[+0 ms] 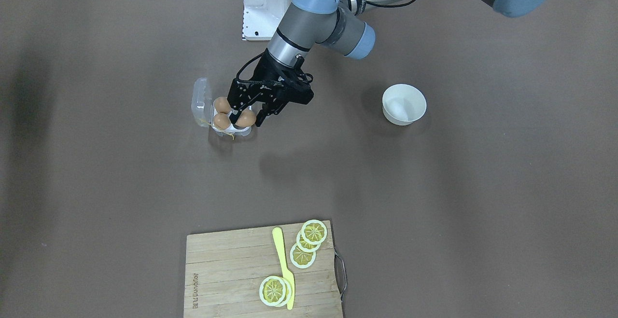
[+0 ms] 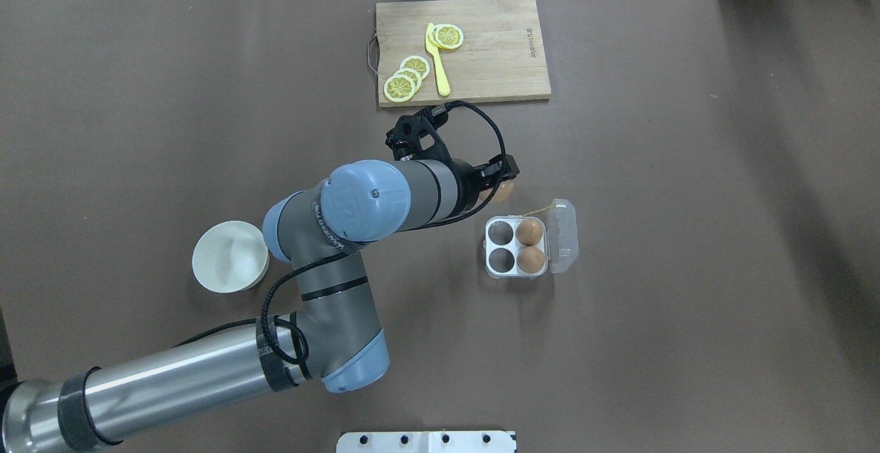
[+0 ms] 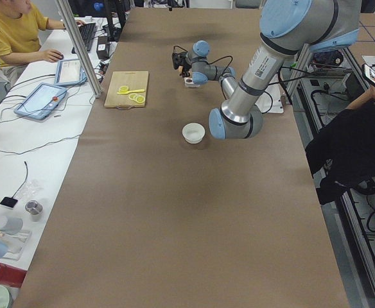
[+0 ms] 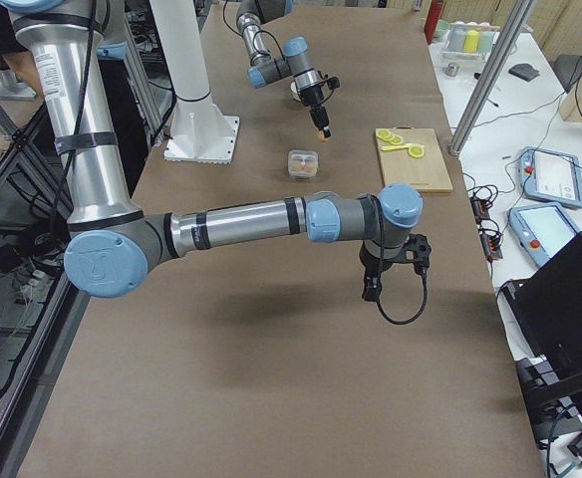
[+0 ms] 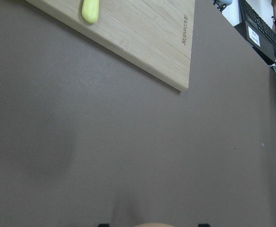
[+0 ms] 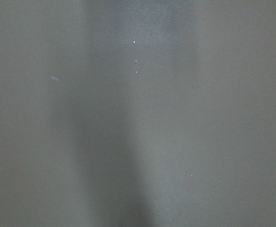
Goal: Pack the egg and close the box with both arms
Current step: 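Lower the egg into the empty carton slot and open the left gripper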
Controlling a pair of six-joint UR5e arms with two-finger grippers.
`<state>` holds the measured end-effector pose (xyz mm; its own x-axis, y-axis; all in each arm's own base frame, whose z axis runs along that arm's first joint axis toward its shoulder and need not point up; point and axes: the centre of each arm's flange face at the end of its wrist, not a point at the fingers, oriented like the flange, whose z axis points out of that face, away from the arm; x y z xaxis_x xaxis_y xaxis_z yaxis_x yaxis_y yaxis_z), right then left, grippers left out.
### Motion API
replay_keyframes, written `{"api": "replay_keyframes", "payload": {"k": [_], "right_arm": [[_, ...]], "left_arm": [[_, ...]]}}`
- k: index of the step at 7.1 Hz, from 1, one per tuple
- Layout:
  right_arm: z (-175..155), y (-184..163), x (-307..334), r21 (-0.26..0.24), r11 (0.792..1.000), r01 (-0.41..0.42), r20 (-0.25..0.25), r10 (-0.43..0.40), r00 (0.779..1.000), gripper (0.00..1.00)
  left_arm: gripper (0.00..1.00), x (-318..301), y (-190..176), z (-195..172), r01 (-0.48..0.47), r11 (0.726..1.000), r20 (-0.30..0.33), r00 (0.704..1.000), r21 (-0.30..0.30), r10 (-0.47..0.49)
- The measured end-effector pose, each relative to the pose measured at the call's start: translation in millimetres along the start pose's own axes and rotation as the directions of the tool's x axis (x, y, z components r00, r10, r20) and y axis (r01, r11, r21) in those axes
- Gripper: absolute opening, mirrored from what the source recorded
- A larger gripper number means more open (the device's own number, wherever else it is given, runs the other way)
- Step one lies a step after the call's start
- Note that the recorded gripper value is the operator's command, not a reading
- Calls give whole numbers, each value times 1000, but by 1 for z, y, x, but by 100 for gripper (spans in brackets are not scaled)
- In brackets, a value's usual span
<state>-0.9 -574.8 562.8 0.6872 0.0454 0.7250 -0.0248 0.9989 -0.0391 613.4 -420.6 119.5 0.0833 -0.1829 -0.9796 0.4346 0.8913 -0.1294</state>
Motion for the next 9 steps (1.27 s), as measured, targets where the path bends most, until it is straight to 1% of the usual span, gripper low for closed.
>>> {"api": "replay_keyframes", "payload": {"k": [4, 6, 8, 9], "right_arm": [[0, 1, 2, -1, 1000, -3, 0, 3, 1000, 100], [0, 2, 3, 1, 1000, -4, 0, 4, 1000, 100], [-1, 2, 4, 3, 1000, -5, 0, 5, 1000, 100], [-1, 2, 4, 3, 1000, -5, 0, 5, 1000, 100]], "left_arm": [[57, 0, 9, 6, -4, 1000, 8, 1000, -10, 4], [58, -1, 27, 10, -8, 1000, 11, 1000, -20, 9], [60, -1, 38, 12, -11, 1000, 10, 1000, -19, 11], [74, -1, 41, 13, -12, 1000, 10, 1000, -21, 12]]}}
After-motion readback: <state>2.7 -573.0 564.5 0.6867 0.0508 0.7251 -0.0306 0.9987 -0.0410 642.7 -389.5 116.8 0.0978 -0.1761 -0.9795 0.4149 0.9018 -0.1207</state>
